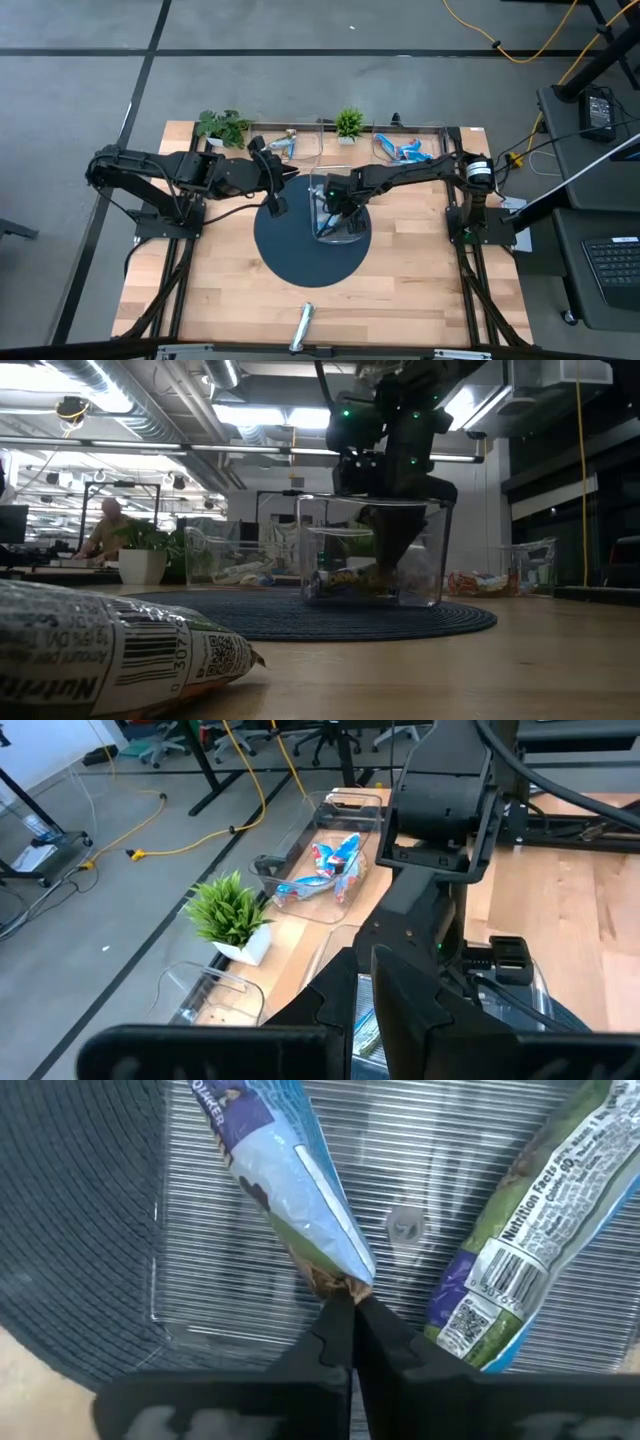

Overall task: Pick and place Granola Bars by type
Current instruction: Put the blue granola bar into the bottom transparent bin, then put the yellow granola bar into the top left transparent bin

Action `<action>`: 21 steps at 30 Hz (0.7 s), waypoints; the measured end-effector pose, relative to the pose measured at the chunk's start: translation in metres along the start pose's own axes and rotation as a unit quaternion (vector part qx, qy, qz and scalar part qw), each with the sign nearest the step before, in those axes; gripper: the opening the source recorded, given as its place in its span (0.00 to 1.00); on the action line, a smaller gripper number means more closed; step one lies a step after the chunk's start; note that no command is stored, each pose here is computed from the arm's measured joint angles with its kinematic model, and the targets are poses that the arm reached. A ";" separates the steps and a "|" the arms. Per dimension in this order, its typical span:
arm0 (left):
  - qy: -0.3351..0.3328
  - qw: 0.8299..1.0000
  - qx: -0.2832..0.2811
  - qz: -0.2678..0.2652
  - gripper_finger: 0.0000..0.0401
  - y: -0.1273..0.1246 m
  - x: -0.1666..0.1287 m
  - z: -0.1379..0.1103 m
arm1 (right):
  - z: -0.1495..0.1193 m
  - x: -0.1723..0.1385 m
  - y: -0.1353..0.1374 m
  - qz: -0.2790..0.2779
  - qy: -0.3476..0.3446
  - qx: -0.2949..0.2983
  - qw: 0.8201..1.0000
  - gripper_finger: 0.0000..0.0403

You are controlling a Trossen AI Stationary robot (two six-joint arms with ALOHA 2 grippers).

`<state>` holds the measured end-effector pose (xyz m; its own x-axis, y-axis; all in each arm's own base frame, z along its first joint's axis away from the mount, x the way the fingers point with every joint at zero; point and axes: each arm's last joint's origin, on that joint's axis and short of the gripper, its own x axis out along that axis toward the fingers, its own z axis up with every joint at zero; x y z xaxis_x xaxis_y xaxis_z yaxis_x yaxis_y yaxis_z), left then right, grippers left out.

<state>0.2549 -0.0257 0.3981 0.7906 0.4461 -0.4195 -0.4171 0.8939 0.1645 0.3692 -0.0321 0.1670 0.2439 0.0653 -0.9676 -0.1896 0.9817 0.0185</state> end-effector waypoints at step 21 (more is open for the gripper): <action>0.014 1.000 0.008 -0.011 0.07 0.000 0.000 -0.003 | -0.001 -0.053 0.001 -0.086 -0.025 0.010 0.996 0.28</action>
<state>0.2537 -0.0261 0.3955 0.7866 0.4244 -0.4484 -0.3915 0.9045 0.1693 0.3551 -0.0351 0.2176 0.3189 -0.0959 -0.9429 -0.1222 0.9824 -0.1412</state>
